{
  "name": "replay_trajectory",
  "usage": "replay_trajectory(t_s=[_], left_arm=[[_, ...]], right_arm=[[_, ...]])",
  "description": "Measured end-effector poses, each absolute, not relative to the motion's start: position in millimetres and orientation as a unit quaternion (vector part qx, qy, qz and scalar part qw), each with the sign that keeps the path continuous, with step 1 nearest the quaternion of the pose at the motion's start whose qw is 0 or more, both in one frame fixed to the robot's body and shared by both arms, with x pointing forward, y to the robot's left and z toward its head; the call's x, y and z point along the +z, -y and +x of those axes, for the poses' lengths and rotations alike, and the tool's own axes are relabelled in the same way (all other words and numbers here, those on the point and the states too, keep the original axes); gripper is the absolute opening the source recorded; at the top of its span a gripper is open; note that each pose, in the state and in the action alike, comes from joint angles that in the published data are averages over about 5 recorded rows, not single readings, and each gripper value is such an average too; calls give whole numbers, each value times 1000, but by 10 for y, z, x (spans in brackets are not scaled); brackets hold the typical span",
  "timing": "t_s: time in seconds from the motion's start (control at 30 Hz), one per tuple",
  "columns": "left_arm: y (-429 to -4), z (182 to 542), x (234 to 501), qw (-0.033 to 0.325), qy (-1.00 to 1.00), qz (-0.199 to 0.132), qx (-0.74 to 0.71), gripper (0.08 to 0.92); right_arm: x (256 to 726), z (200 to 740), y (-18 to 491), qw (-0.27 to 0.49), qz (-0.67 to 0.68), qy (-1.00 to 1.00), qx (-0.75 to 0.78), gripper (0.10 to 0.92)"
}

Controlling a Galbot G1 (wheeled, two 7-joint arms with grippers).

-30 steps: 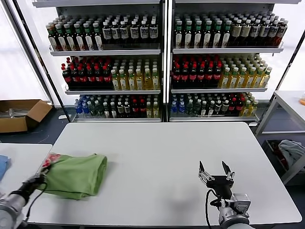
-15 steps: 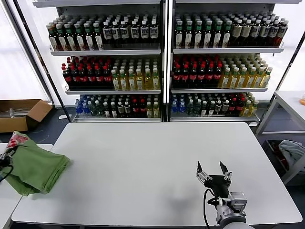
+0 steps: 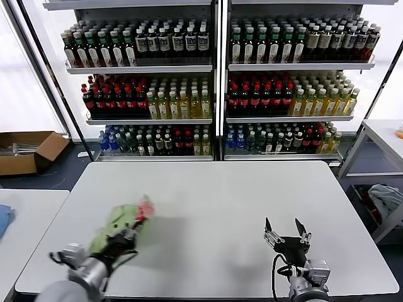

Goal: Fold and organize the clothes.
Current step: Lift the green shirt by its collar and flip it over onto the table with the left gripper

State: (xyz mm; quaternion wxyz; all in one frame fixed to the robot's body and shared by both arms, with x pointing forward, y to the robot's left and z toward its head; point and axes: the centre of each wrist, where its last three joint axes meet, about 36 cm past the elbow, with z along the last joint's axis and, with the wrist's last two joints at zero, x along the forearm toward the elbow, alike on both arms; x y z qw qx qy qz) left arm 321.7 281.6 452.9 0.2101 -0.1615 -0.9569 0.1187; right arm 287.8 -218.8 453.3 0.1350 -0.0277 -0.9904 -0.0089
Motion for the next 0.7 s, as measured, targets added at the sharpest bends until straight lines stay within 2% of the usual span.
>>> replay_trajectory(t_s=[0.1, 0.27, 0.43, 0.7], left_arm=[[-2477, 3203, 4449, 210, 952, -191, 116, 130], [-2106, 3235, 4325, 206, 947, -216, 118, 156], [-1816, 3311, 4270, 193, 943, -233, 139, 290], [-1561, 3418, 4363, 165, 938, -243, 185, 516]], right_arm=[[4529, 2868, 2185, 136, -30, 990, -7, 823], [4509, 2867, 2159, 138, -32, 990, -6, 823], [4473, 2878, 2128, 143, -35, 989, -5, 823], [4438, 2922, 2097, 162, -29, 986, -16, 823]])
